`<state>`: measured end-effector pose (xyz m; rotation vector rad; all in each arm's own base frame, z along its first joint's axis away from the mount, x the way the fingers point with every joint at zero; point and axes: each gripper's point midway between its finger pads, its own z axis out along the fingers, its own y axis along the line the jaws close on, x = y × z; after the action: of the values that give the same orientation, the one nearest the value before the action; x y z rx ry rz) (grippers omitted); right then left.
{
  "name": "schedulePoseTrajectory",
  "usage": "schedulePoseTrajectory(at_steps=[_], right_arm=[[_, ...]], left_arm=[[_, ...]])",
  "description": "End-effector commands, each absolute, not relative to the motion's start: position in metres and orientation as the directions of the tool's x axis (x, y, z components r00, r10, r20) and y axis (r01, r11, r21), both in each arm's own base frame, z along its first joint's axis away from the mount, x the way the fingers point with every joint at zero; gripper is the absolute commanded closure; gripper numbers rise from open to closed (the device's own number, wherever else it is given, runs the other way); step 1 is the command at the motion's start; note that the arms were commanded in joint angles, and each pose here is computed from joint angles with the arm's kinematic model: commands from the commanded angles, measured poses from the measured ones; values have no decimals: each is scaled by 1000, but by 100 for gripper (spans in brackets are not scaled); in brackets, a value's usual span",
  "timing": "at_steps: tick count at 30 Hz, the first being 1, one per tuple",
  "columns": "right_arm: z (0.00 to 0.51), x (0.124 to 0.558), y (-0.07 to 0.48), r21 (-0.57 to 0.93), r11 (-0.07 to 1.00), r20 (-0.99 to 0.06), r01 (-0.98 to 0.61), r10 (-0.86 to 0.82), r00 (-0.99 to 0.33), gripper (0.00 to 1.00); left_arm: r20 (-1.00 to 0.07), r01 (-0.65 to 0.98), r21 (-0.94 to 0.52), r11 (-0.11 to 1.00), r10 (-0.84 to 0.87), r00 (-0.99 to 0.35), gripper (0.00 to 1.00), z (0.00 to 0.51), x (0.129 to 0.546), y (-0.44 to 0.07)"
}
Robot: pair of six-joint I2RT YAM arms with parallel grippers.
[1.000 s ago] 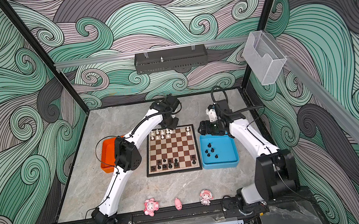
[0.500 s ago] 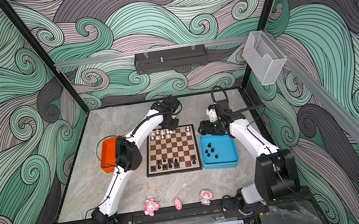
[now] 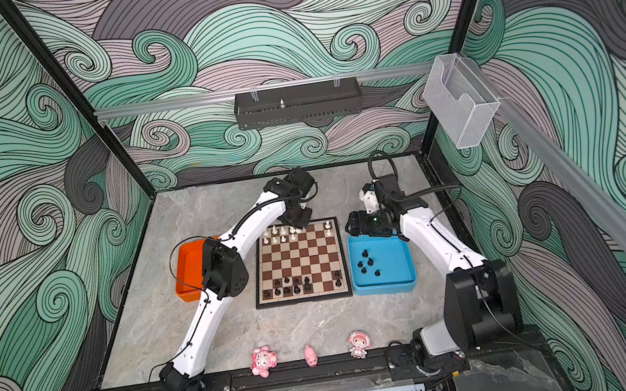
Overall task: Set up the chess pieces on the board
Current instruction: 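Lower the white piece onto a square in the white back row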
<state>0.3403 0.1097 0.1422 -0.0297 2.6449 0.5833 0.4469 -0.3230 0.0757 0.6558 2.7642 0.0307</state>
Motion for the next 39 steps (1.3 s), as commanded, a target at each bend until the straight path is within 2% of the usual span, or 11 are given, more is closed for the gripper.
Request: schedulePoseTrajectory(at_steps=[1,23,39], right_arm=[[136,338,109,400,910,-398,-110,64,-915,21],[136,339,109,401,909,-399,-112,63,-915,21],[137,340,109,402,909,-401,-111,66,-914,21]], left_arm=[[-259,435,80,897,440,-860,72,70,442,-325],[-296,440,69,895,440,-848,79,80,446,-330],[-331,424,40,905,412,-849,80,92,452,-331]])
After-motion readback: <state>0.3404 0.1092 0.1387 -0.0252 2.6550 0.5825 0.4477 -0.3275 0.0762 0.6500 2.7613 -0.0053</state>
